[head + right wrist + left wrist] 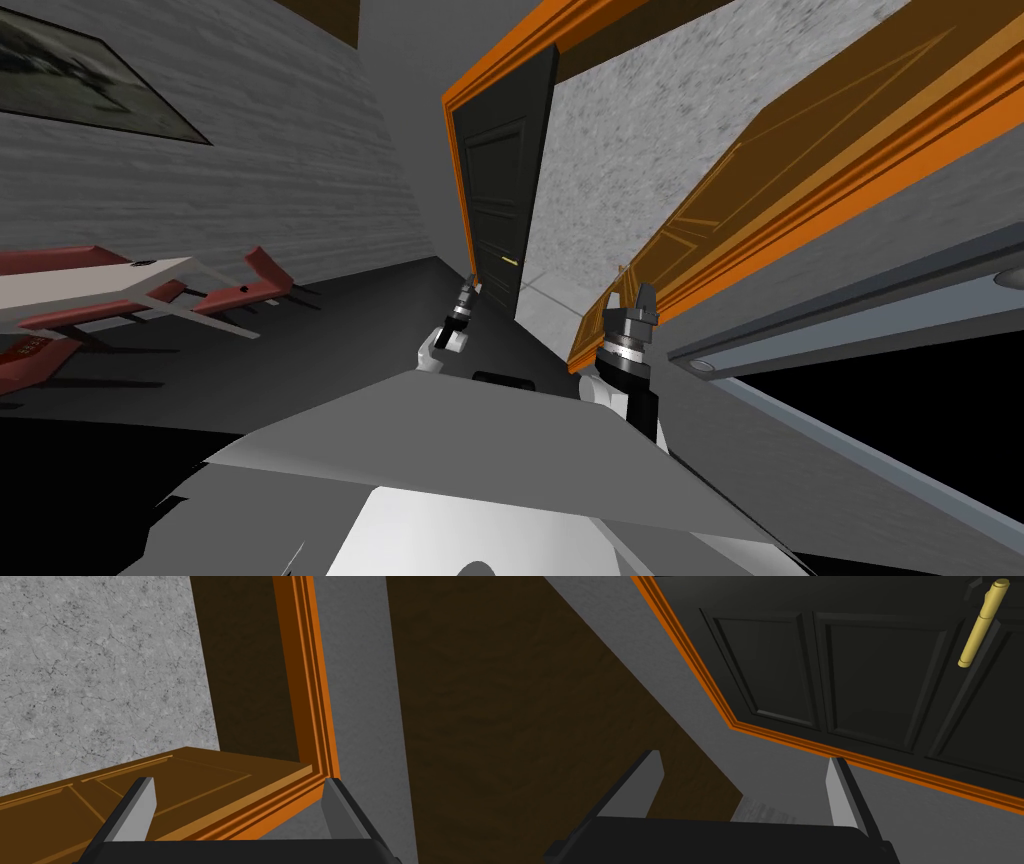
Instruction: Push the door open
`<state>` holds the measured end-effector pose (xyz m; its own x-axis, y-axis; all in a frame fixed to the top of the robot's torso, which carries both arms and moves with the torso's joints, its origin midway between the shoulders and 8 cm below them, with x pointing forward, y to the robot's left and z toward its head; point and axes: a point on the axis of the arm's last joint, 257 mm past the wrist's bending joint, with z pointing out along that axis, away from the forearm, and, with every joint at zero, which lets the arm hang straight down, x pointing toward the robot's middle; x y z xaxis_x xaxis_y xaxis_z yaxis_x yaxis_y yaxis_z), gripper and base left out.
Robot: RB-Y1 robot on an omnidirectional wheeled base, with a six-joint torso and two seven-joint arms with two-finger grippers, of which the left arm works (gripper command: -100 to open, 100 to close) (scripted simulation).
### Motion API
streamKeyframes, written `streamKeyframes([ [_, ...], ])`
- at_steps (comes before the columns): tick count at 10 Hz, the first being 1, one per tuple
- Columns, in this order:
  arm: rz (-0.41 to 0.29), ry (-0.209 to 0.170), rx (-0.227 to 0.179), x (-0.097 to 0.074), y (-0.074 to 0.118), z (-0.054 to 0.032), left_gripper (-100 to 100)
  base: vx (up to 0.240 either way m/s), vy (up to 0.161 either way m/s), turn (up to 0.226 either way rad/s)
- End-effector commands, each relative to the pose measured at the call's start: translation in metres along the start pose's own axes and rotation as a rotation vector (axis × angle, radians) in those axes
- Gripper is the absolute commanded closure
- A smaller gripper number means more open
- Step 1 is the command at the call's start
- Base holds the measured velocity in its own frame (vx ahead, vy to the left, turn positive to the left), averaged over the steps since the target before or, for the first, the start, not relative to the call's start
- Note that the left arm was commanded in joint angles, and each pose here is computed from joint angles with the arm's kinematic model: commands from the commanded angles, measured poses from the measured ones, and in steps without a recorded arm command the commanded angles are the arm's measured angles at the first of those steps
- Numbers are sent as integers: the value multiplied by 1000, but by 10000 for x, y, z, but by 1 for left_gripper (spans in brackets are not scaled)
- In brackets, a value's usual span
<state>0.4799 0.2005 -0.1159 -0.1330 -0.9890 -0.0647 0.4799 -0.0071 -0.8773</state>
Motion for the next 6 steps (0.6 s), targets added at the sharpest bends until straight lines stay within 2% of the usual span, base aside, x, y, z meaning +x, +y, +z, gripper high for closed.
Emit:
streamKeyframes([
  [1,-5,6,-19,32,106,41,-100,85,66,-61],
  [6,-19,26,-79,139,434,129,-100,85,74,-60],
])
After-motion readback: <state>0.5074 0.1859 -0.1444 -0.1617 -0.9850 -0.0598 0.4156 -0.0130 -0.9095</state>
